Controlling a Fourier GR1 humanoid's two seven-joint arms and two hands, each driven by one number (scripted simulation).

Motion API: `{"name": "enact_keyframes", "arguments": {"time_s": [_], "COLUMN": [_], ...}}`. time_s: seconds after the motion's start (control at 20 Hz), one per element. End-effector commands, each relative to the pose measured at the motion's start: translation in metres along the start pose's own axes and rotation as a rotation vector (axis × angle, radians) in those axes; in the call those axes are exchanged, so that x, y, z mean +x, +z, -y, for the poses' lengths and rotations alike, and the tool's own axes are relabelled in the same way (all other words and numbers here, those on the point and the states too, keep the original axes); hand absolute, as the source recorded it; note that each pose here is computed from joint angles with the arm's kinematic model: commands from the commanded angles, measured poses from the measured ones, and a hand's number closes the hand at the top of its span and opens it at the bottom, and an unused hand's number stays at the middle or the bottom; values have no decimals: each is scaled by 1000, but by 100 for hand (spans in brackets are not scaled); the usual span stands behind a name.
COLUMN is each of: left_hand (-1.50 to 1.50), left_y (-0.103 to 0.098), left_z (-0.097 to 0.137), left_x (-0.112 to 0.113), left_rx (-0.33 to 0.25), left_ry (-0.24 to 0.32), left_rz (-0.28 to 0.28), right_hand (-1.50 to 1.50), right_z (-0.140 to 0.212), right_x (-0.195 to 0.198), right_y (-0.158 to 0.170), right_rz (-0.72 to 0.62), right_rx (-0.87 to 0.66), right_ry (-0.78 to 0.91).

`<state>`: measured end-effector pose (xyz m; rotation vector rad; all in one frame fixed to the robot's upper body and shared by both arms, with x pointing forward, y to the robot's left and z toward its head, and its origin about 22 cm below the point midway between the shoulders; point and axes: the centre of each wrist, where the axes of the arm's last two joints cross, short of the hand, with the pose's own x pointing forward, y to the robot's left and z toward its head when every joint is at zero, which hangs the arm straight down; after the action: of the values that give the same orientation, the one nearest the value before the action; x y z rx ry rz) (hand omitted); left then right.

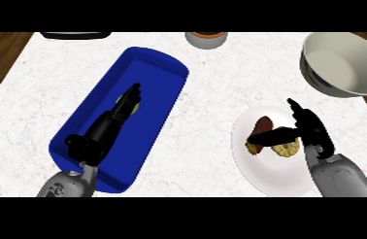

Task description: Pick the sweet potato from the plate and place it in the bowl

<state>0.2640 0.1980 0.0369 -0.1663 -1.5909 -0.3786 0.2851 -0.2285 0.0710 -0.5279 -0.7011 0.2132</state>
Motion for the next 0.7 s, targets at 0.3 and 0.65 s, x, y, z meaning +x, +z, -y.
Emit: {"name": "enact_keyframes", "arguments": {"time_s": [0.3, 0.65], "left_hand": [0, 0], "left_y": [8, 13], "left_z": [15, 3], "left_x": [-3, 0], "left_rx": [3, -4], "left_ry": [-1, 3], "left_rz": [7, 0], "right_hand": [-150, -150], "right_z": [-24, -12], "right_x": [-11, -22], "right_y": [-13, -29], "right_rz": [-215, -237], "right_rx": [-85, -67], "right_ry": [21, -27]}}
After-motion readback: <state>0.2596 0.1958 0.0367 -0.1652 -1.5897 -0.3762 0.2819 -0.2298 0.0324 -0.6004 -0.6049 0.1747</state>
